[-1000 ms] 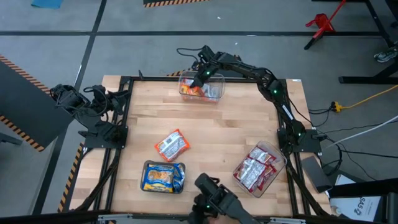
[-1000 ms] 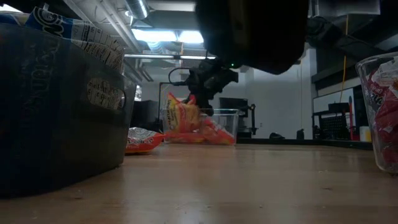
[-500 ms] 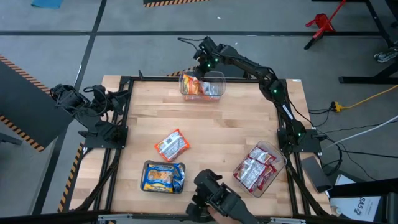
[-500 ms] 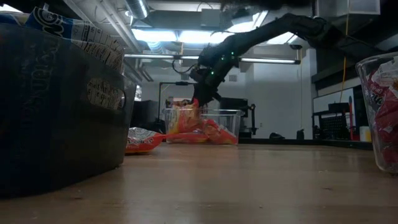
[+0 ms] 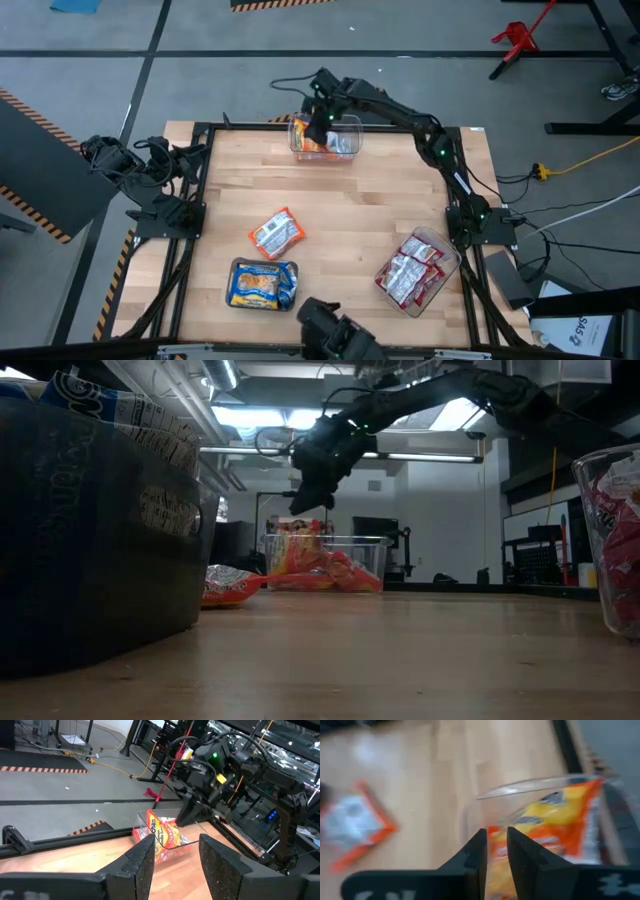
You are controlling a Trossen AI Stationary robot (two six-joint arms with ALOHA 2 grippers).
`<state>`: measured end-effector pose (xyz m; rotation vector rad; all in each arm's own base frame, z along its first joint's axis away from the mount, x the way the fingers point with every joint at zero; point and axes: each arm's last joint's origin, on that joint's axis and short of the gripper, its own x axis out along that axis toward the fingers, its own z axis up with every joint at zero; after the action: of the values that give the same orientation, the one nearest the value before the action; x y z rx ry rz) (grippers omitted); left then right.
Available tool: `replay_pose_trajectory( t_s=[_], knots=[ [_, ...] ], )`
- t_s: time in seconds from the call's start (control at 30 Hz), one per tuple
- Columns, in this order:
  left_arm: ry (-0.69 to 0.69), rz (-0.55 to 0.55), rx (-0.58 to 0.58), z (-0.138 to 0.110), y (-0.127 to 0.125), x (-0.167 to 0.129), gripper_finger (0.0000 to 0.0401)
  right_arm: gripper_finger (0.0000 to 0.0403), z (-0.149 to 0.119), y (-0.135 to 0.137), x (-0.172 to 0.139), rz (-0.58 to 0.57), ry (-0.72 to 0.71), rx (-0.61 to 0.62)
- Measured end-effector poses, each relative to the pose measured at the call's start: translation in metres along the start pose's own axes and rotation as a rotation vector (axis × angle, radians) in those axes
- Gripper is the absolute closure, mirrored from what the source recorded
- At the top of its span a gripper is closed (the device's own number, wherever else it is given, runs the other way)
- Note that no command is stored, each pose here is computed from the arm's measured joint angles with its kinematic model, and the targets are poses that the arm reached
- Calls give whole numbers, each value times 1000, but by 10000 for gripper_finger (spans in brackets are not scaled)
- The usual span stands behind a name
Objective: Sort Maruchan noodles
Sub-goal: Put the orange noodle pack into the top transparent bin
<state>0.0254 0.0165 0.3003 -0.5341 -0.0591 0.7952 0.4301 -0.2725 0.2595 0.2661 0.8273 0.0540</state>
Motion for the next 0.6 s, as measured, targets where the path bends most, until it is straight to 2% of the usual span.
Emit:
replay_pose_trajectory(
  t_s=[0.2,0.4,0.6],
  knots=[
    [-4,2,1,0,0,0,254,359,-6,-4,21,-230,103,-80],
    [2,-1,0,0,0,0,254,372,-24,-20,34,-318,179,-48],
    [1,0,0,0,0,0,254,384,-25,-22,32,-457,222,-59]
  ],
)
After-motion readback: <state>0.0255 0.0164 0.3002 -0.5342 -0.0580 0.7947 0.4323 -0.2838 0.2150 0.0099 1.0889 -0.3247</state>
